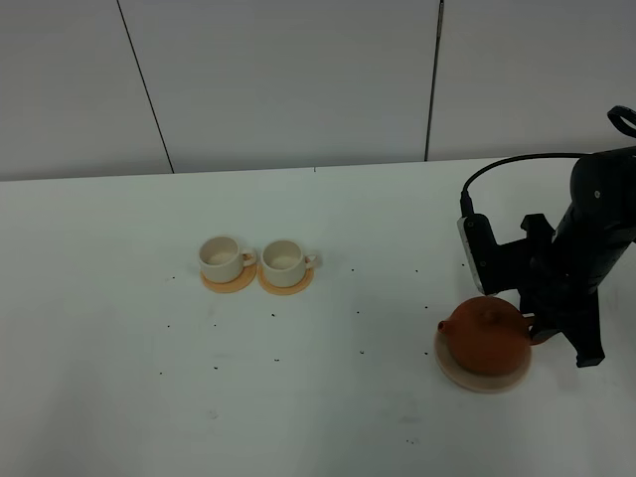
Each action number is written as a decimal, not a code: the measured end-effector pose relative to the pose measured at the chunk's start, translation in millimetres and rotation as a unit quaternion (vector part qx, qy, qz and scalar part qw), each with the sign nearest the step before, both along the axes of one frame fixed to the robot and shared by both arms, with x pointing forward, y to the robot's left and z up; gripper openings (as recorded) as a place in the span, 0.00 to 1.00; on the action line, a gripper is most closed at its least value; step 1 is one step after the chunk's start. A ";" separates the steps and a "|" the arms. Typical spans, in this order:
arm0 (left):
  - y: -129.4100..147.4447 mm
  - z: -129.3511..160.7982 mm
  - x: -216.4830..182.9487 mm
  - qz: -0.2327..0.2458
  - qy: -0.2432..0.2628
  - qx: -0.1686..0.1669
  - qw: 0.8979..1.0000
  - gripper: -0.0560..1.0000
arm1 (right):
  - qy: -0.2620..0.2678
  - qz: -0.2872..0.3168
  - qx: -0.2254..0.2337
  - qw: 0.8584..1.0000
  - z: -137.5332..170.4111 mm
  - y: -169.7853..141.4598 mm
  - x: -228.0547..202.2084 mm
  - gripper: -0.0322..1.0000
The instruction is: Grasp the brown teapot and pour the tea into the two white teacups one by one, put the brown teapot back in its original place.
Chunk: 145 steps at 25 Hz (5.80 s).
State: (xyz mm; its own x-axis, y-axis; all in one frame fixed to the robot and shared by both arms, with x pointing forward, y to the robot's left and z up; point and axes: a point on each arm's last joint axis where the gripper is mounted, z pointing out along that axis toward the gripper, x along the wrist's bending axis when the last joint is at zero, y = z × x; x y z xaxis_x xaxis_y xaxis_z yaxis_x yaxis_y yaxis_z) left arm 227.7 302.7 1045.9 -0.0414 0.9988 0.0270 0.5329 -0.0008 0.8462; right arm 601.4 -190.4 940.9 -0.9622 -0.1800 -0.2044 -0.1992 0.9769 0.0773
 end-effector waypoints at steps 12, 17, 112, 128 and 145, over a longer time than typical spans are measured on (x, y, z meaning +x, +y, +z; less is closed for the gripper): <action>0.0 0.0 0.0 0.000 0.000 0.000 1.000 0.27 | -0.001 -0.005 0.004 1.000 0.2 0.4 0.3 0.23; 0.0 0.0 0.0 0.000 0.000 0.000 1.000 0.27 | 0.008 -0.031 0.015 0.999 0.2 0.9 -0.4 0.23; 0.0 0.0 0.0 0.000 0.000 0.000 1.000 0.27 | 0.030 -0.146 0.145 0.978 54.9 61.4 18.3 0.12; 0.0 0.0 0.0 0.000 0.000 0.000 1.000 0.27 | 0.040 -0.143 0.147 0.978 75.7 124.2 58.0 0.12; 0.0 0.0 0.0 0.000 0.000 0.000 1.000 0.27 | 0.006 -0.162 0.148 0.976 70.3 181.4 68.1 0.12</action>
State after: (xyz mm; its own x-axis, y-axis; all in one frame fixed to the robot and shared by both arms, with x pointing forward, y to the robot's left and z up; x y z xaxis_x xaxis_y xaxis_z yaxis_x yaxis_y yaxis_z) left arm 227.7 302.7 1045.9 -0.0414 0.9988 0.0270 0.5329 -0.0008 0.8462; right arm 669.5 -8.9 1011.2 -0.9614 0.1997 -0.1893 0.1197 0.9229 0.3660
